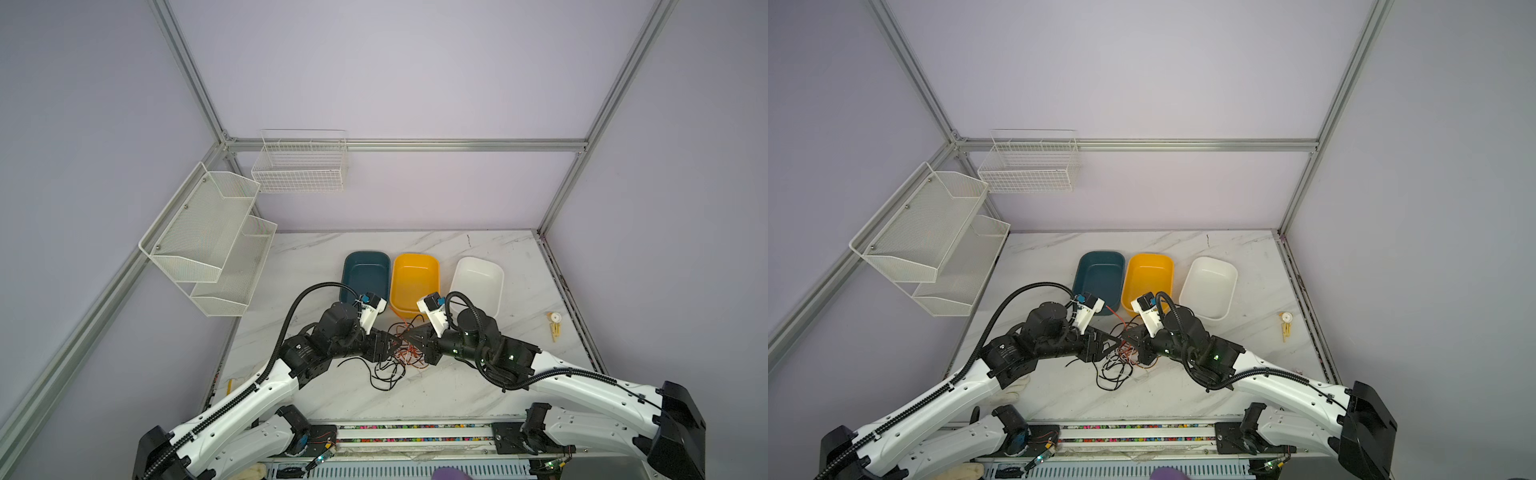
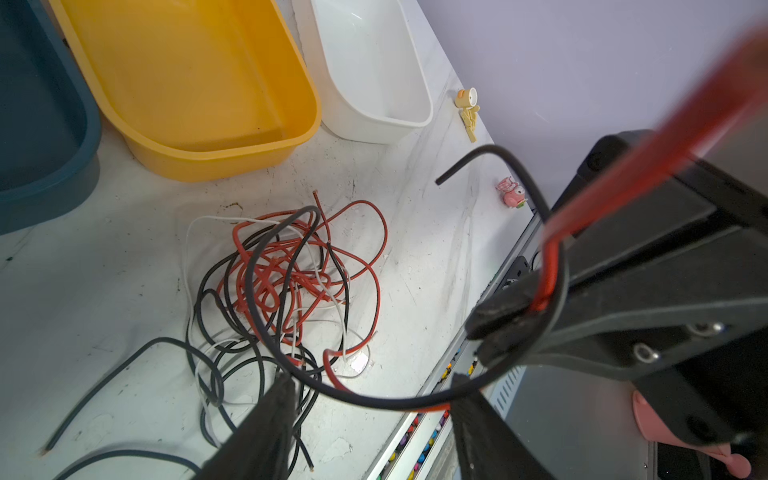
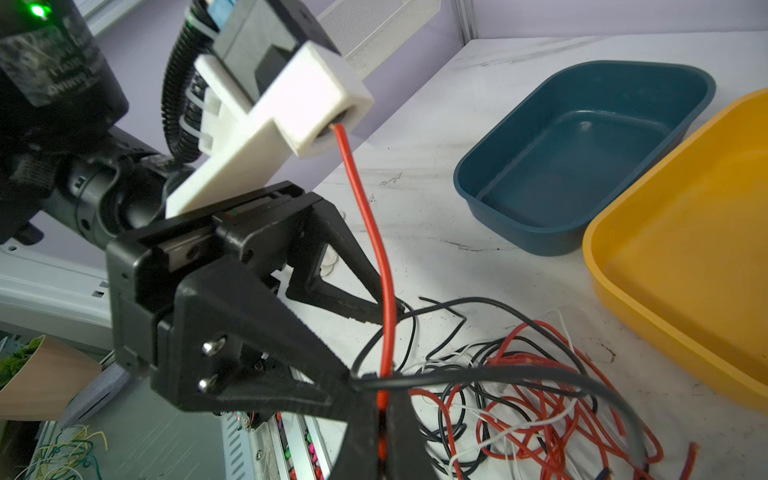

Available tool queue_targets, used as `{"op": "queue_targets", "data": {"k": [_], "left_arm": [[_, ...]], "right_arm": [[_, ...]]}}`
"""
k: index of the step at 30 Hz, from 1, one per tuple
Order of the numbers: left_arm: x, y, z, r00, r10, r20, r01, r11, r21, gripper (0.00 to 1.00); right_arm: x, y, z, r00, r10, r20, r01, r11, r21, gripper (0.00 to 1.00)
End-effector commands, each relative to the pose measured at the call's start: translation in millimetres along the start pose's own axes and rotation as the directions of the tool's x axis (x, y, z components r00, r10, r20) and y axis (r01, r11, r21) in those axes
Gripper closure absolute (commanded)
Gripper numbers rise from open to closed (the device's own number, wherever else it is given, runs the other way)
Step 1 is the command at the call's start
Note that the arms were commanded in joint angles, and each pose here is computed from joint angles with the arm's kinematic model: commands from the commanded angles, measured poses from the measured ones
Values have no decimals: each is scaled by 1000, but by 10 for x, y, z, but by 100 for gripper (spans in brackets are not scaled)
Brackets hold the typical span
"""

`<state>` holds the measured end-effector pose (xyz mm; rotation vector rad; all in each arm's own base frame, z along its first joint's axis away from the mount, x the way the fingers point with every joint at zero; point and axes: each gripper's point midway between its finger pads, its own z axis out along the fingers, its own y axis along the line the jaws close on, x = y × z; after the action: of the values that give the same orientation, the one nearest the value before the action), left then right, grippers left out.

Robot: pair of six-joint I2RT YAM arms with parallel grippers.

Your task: Untangle the cables

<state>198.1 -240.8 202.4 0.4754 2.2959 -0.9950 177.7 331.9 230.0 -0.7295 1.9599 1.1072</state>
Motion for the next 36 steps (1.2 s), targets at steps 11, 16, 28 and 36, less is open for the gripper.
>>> {"op": "queue_targets", "data": {"k": [11, 16, 28, 36], "left_arm": [[-344, -364, -339, 962, 267, 61, -269, 962, 41, 31], [-359, -319, -334, 930, 361, 66, -362, 932, 6, 30], [-456, -312, -297, 865, 478, 152, -479, 877, -34, 35], [-336, -444, -246, 861, 484, 157, -498, 864, 67, 38]], "right_arm": [[-151, 204, -52, 1000, -17, 5, 17, 998, -68, 100], [-149, 261, -61, 1000, -19, -2, 18, 995, -98, 100], [-151, 402, -72, 1000, -21, -14, 18, 985, -174, 100], [-246, 526, -128, 1000, -21, 6, 21, 974, -225, 100]]}}
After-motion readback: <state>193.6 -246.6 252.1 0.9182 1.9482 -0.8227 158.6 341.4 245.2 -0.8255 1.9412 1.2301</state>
